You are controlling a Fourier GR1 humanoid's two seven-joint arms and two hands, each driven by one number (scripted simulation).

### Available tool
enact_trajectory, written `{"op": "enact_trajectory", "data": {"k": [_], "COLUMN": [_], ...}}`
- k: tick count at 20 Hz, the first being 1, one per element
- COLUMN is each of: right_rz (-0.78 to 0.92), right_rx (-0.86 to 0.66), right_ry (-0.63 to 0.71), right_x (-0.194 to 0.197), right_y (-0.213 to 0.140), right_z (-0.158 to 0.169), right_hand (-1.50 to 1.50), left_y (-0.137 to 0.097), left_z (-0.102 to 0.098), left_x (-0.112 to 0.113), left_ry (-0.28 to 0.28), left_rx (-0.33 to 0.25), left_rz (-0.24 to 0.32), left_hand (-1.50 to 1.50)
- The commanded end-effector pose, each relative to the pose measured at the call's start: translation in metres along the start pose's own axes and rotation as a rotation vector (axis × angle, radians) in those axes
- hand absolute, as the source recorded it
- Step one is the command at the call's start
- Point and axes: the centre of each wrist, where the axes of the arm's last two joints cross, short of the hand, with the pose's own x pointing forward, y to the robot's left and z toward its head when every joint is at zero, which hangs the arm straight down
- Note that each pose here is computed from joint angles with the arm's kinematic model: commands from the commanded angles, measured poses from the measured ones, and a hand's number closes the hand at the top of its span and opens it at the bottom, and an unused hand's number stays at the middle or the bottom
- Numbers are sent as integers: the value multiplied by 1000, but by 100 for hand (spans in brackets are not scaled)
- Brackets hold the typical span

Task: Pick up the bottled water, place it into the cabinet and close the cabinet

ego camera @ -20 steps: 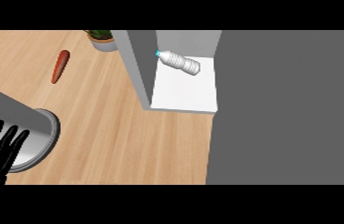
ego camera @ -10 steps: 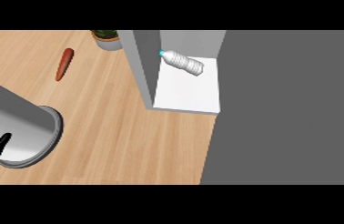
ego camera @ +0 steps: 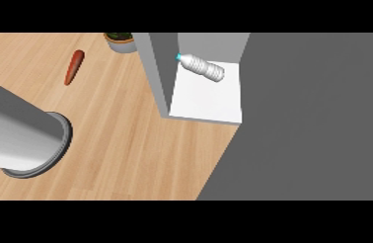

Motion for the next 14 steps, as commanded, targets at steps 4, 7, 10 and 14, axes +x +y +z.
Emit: {"op": "enact_trajectory", "data": {"k": [4,7,10,14], "right_rz": [21,9,16,-3], "right_rx": [24,100,232,309], "right_ry": [49,164,177,178], "right_x": [9,5,18,46], "right_y": [26,31,30,18], "right_z": [-71,-105,-135,-167], "right_hand": [150,150,150,150], "left_y": [17,23,26,36], "left_z": [5,0,5,30], "left_x": [10,20,17,16], "left_ry": [2,-25,-46,-24], "left_rx": [-24,-44,-30,-5], "left_rz": [9,10,18,19], "left_hand": [-150,-150,-150,-150]}}
